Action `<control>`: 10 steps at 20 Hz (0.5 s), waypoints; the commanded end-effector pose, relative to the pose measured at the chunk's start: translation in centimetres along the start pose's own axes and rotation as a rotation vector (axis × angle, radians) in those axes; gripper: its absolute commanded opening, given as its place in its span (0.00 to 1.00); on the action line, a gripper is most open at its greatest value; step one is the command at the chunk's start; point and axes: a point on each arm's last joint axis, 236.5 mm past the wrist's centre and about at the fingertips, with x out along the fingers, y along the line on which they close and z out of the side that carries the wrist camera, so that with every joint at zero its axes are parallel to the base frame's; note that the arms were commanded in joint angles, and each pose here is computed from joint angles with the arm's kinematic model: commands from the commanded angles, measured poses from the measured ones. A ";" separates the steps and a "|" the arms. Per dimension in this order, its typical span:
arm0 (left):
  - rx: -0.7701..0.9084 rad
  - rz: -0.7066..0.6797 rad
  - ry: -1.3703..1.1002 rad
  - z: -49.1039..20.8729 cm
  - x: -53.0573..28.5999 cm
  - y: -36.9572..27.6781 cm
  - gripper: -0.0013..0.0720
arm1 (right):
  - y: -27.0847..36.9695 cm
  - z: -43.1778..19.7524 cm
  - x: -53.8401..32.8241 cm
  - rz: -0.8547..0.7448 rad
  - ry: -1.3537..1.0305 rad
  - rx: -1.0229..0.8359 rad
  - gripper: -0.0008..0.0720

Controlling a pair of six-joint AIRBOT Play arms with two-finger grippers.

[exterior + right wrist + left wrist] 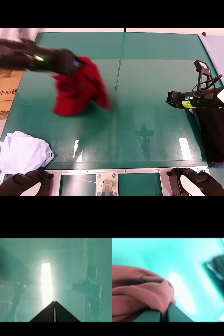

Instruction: Fold the shirts.

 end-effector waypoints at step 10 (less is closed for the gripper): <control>-0.126 -0.039 0.435 -12.4 9.2 2.0 0.99 | -3.8 -5.9 0.6 -0.127 0.217 0.035 0.55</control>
